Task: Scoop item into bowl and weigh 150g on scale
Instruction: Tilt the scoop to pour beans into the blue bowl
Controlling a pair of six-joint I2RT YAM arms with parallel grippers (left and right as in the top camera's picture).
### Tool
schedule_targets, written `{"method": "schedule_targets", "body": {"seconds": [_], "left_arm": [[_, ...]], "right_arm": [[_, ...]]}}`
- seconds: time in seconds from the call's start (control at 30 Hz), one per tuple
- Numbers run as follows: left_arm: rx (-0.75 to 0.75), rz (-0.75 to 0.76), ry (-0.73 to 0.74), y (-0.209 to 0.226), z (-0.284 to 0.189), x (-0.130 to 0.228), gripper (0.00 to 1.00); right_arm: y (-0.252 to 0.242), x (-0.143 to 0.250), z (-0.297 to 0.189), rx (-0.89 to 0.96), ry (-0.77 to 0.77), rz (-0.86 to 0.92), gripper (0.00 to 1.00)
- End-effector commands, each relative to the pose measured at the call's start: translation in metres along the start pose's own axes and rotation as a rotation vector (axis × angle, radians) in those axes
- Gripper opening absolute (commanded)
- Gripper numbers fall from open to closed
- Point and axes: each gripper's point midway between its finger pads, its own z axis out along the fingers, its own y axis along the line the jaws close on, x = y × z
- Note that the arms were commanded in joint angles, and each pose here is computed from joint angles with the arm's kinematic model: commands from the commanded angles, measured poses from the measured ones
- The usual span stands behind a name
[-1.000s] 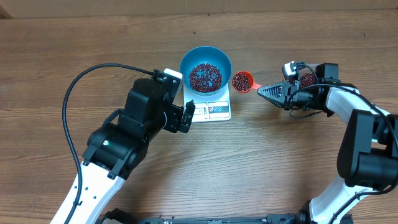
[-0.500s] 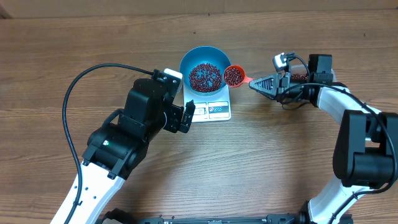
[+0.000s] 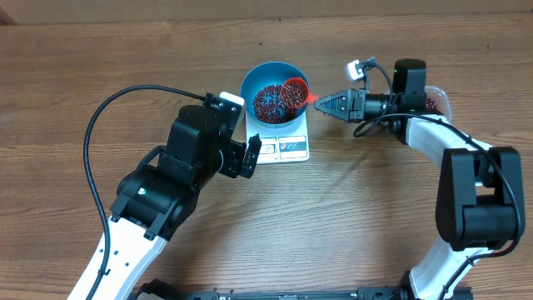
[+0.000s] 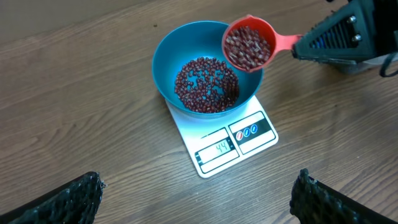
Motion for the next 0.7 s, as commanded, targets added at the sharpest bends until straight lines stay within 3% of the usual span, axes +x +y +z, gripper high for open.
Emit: {"method": "schedule_targets", "body": {"seconds": [0.0,0.3,0.67], "left_arm": [[0.006,-0.011,-0.017,0.000,-0.004,-0.003,1.00],[0.006,-0.011,-0.017,0.000,-0.004,-0.003,1.00],[0.006,-0.011,-0.017,0.000,-0.004,-0.003,1.00]], "right_arm": [[0.002,-0.008,0.012,0.022,-0.016,-0.088,0.04],[-0.023,-0.028,0.018,0.207,-0.111,-0.218,0.04],[-0.024,-0.028,0.018,0.221,-0.087,-0.441,0.04]]}}
